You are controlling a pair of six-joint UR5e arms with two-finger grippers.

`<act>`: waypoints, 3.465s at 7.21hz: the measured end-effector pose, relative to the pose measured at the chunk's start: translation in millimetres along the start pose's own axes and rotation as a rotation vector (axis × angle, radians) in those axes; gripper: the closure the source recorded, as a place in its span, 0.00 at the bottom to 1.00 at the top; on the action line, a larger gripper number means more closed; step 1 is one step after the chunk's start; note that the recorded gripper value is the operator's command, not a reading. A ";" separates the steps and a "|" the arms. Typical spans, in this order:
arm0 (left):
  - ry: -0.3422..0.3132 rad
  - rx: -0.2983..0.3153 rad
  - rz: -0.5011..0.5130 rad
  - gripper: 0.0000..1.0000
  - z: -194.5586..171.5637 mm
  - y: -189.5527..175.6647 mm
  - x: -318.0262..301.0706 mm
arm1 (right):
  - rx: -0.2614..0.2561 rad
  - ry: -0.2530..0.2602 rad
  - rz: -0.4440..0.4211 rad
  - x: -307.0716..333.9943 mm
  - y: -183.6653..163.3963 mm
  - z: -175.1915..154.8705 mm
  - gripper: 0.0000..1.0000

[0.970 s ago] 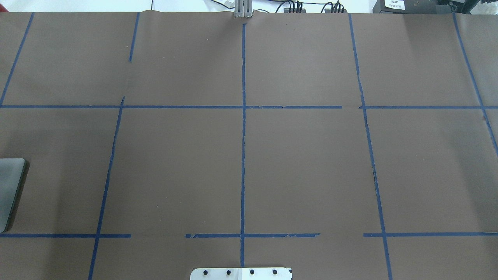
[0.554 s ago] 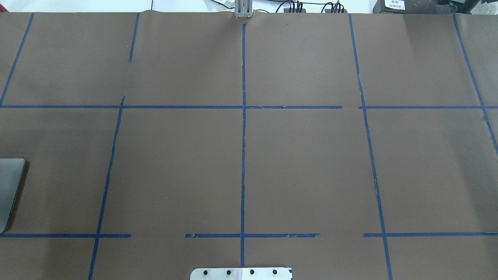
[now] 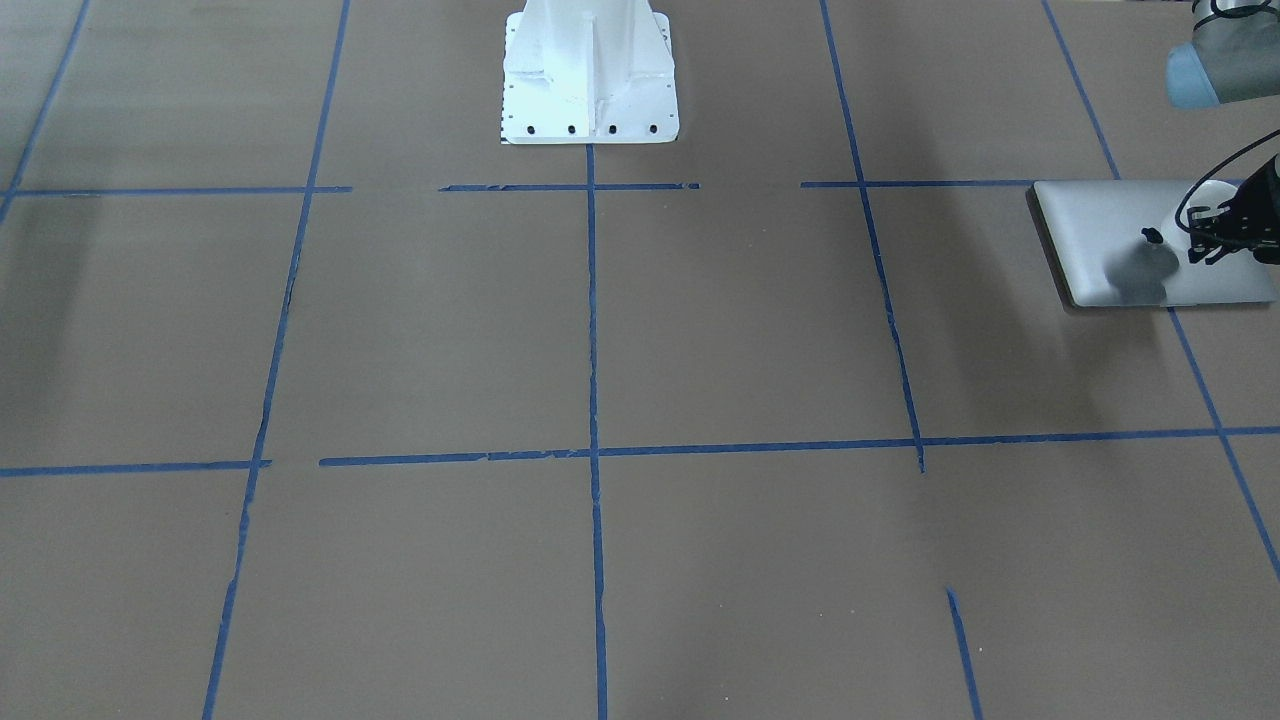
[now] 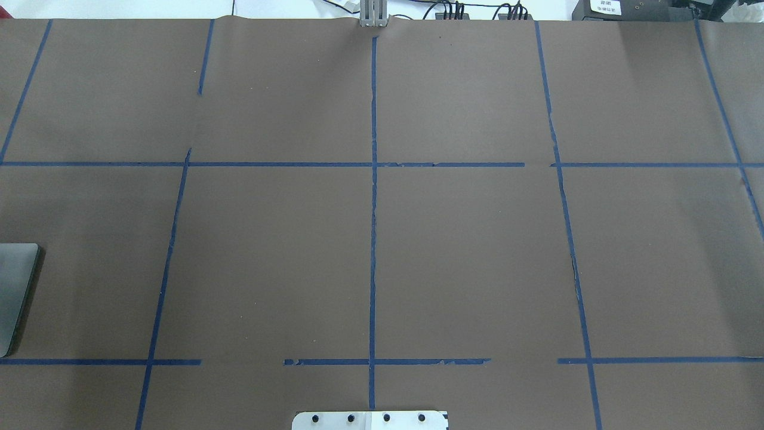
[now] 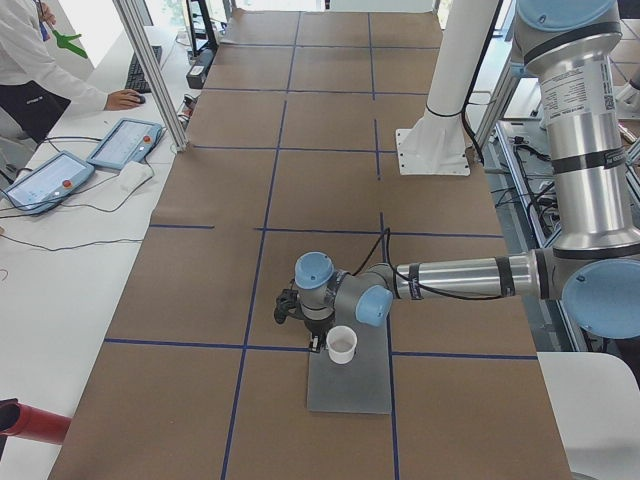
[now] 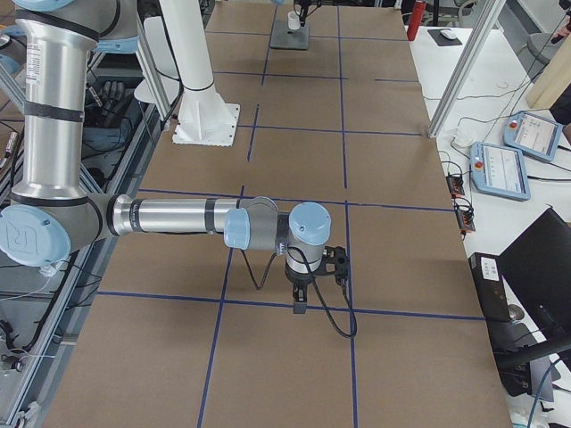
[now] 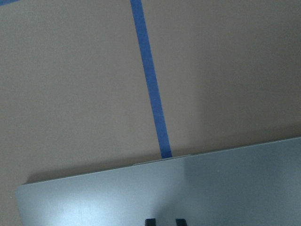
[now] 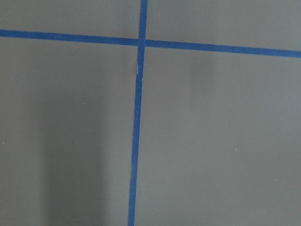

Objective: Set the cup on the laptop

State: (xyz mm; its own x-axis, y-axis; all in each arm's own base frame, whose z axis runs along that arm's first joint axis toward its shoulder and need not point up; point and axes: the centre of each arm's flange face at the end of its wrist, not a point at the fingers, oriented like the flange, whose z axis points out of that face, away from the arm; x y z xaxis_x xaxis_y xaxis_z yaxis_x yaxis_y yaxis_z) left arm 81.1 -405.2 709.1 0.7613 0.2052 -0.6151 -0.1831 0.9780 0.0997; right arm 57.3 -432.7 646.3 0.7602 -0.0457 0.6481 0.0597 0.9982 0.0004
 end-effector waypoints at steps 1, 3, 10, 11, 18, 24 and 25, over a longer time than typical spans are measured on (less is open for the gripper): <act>0.012 -0.001 0.001 1.00 5.6 1.6 -3.3 | 0.000 0.000 0.000 0.0 0.0 0.0 0.00; 0.074 -0.017 -0.004 1.00 14.3 6.3 -4.4 | 0.000 -0.001 0.000 -0.1 0.0 0.0 0.00; 0.100 -0.021 -0.004 0.39 15.0 3.5 -0.9 | 0.000 -0.001 0.000 0.0 0.0 0.0 0.00; 0.100 -0.021 -0.003 0.30 15.1 3.4 -1.0 | 0.000 -0.001 0.000 -0.1 0.0 0.0 0.00; 0.117 0.041 0.034 0.00 -47.2 -11.4 40.3 | 0.000 -0.001 0.000 -0.1 0.0 0.0 0.00; 0.069 0.172 -0.058 0.00 -192.1 -106.9 -3.3 | 0.000 -0.001 0.000 0.0 0.0 0.0 0.00; 0.057 0.177 -0.040 0.00 -194.5 -106.3 -35.5 | 0.000 -0.001 0.000 0.0 0.0 0.0 0.00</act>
State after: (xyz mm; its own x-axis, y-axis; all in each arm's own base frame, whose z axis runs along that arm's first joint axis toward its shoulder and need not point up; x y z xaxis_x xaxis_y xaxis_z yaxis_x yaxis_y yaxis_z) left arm -47.5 -523.6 568.2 0.7284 0.1683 -0.6641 -0.0371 0.9776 0.2070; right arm 57.3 -432.7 646.3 0.7597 -0.0454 0.6487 0.0596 0.9982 0.0000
